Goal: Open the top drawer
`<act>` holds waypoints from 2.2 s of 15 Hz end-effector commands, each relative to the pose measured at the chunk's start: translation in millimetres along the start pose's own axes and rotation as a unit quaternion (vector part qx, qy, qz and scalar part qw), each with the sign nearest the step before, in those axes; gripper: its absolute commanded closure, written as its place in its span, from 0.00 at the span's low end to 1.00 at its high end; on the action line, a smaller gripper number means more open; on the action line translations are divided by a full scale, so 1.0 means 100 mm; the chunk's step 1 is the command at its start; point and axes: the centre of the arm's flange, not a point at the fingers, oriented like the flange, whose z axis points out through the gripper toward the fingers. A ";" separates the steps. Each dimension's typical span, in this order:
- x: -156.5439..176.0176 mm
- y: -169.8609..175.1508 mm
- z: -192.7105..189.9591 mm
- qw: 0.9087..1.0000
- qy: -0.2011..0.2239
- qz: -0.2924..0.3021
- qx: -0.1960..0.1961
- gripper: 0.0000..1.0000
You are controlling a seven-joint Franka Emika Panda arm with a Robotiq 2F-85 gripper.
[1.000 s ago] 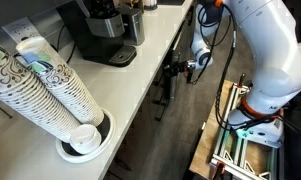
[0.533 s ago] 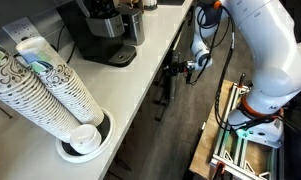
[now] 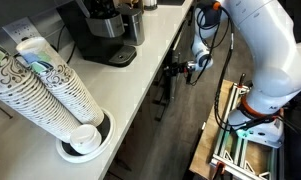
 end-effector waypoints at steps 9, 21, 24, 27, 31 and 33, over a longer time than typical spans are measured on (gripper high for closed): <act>-0.03 0.03 0.04 1.000 0.012 -0.002 -0.009 0.44; -0.04 0.02 0.09 1.000 0.015 -0.006 -0.019 0.52; -0.04 0.02 0.09 1.000 0.016 -0.005 -0.021 0.59; -0.03 0.02 0.09 1.000 0.017 -0.005 -0.022 0.71; -0.02 0.01 0.10 1.000 0.018 -0.001 -0.022 0.94; -0.02 0.01 0.10 1.000 0.019 0.000 -0.024 0.93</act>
